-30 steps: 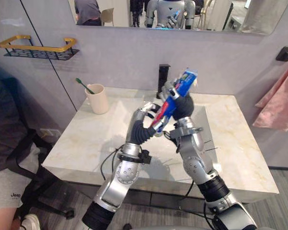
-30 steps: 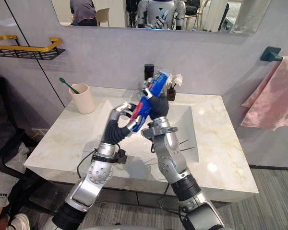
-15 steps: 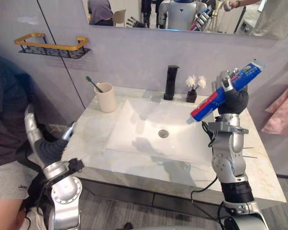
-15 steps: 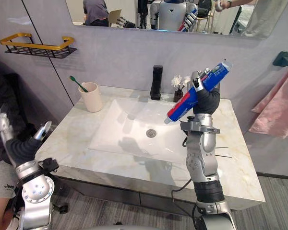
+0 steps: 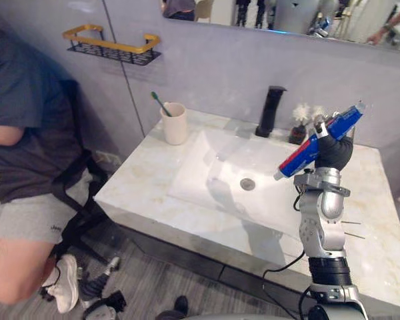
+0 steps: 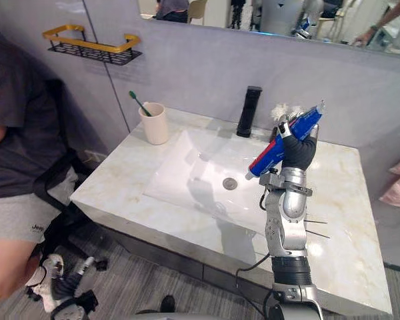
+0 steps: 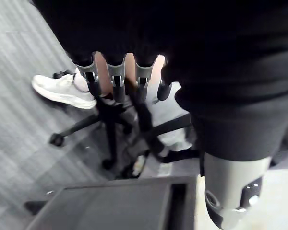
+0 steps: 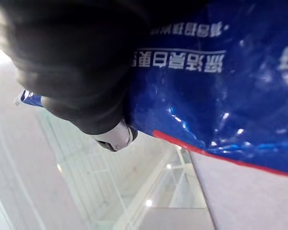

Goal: Organize washtable

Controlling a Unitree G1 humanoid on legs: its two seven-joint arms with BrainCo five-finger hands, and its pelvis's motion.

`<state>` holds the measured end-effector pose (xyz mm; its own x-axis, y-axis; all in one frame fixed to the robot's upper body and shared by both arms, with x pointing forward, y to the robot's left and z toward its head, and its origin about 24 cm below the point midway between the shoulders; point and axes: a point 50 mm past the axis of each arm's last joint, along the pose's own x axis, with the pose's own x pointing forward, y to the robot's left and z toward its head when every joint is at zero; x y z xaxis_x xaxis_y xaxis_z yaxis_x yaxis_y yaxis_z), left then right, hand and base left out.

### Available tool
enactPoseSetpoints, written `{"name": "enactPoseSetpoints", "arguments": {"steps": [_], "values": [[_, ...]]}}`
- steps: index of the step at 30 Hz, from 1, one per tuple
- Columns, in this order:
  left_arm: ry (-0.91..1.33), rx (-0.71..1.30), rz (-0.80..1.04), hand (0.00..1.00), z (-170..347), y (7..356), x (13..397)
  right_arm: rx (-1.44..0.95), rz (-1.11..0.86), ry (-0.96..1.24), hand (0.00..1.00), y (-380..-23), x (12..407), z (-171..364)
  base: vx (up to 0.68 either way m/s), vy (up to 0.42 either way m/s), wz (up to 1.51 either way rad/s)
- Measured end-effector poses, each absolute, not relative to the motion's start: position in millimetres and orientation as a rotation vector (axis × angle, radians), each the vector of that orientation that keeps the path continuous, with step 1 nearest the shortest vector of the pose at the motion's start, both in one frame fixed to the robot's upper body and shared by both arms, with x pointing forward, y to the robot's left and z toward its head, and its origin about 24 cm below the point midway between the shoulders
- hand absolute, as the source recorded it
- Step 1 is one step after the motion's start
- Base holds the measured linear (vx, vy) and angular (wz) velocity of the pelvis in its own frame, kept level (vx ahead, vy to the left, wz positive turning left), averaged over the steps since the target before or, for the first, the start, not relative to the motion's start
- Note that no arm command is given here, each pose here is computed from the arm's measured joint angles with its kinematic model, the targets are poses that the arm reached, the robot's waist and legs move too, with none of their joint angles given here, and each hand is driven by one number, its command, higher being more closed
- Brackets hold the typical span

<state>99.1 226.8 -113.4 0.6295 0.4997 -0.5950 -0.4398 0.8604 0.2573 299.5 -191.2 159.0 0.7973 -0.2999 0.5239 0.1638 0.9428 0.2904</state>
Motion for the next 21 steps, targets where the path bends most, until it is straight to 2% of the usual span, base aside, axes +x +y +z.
{"name": "enactPoseSetpoints", "arguments": {"steps": [4,10,17,21], "values": [[0.762,0.107,0.393,0.0,-123,208,98,0.209,-0.247,-0.725,1.0,-181,323,207,0.0,-0.02,0.13],[0.769,0.182,0.319,0.0,-125,214,104,0.149,-0.276,-0.957,1.0,-172,337,299,-0.02,-0.008,0.16],[0.742,0.2,0.303,0.0,-122,216,114,0.028,-0.314,-1.042,1.0,-159,347,365,0.0,-0.012,0.23],[0.737,0.218,0.284,0.0,-121,217,117,-0.036,-0.308,-1.066,1.0,-150,348,383,0.0,-0.018,0.17]]}}
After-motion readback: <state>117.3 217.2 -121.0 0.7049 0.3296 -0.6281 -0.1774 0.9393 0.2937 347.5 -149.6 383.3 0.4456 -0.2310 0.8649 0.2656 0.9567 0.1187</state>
